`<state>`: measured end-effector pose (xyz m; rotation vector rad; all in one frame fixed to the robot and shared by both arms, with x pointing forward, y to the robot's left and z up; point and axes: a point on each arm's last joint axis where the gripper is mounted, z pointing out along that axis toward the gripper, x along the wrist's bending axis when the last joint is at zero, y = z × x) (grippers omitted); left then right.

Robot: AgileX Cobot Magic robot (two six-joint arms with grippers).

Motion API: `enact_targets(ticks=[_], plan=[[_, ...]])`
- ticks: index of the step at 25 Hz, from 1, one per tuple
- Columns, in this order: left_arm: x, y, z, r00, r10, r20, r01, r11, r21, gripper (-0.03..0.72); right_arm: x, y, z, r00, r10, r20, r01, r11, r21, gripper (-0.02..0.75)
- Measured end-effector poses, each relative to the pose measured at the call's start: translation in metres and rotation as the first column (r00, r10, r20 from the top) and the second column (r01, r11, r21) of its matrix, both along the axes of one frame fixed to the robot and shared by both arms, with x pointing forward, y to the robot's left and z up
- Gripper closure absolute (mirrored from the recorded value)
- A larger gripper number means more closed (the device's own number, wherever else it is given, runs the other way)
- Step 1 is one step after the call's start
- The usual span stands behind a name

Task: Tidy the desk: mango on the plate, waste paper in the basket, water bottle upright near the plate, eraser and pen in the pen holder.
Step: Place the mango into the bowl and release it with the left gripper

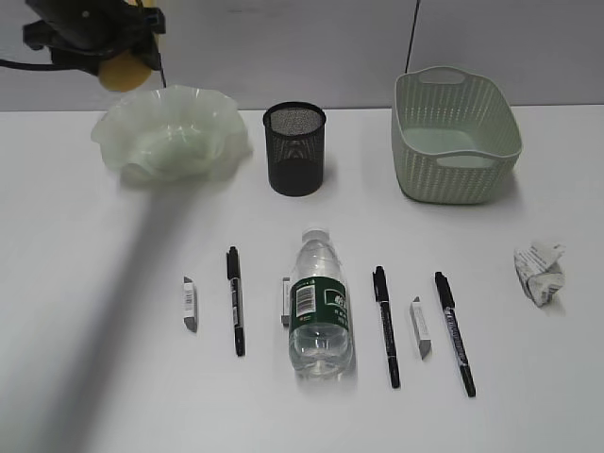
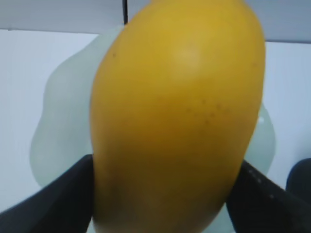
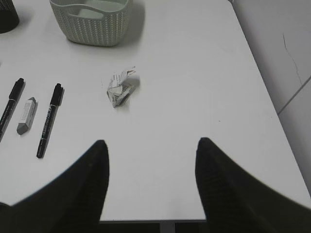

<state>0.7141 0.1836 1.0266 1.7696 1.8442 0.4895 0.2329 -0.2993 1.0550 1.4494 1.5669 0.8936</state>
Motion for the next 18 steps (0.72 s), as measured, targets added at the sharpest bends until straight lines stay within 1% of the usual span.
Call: enact_targets(ticks=[1, 2, 5, 7, 9, 12, 16, 17, 18], plan=[[0.007, -0.003, -0.006, 1.000, -0.002, -0.014, 0.002, 1.000, 0.003, 0.103, 0.000, 0.000, 0.000, 1.000, 0.000, 0.000, 0.000, 1.000, 0.000, 0.282], [0.014, -0.004, -0.022, 0.999, -0.004, -0.054, 0.004, 1.000, 0.016, 0.103, 0.000, 0.000, 0.000, 1.000, 0.000, 0.000, 0.000, 1.000, 0.001, 0.282], [0.028, -0.008, -0.047, 0.993, -0.001, -0.114, 0.004, 1.000, 0.031, 0.103, 0.000, 0.000, 0.000, 1.000, 0.000, 0.000, 0.000, 1.000, 0.001, 0.282], [0.034, -0.009, -0.065, 0.989, 0.002, -0.150, 0.003, 0.999, 0.033, 0.103, 0.000, 0.000, 0.000, 1.000, -0.001, 0.000, 0.001, 1.000, 0.003, 0.282], [0.037, -0.011, -0.078, 0.984, 0.003, -0.176, 0.001, 1.000, 0.023, 0.103, 0.000, 0.000, 0.000, 1.000, -0.002, 0.000, 0.002, 1.000, 0.003, 0.282], [0.038, -0.014, -0.091, 0.978, 0.005, -0.206, -0.005, 1.000, 0.003, 0.104, 0.000, 0.000, 0.000, 1.000, -0.002, 0.000, 0.002, 1.000, 0.004, 0.282], [0.038, -0.014, -0.098, 0.976, -0.025, -0.218, 0.029, 0.999, 0.013, 0.104, 0.000, 0.000, 0.000, 1.000, -0.003, 0.000, 0.003, 1.000, 0.005, 0.282], [0.038, -0.015, -0.098, 0.975, -0.034, -0.218, 0.037, 0.999, 0.012, 0.095, 0.000, 0.000, 0.000, 1.000, -0.003, 0.000, 0.003, 1.000, 0.005, 0.282], [0.038, -0.015, -0.097, 0.975, -0.038, -0.217, 0.040, 0.999, 0.006, 0.069, 0.000, 0.000, 0.000, 1.000, -0.003, 0.000, 0.003, 1.000, 0.005, 0.282]])
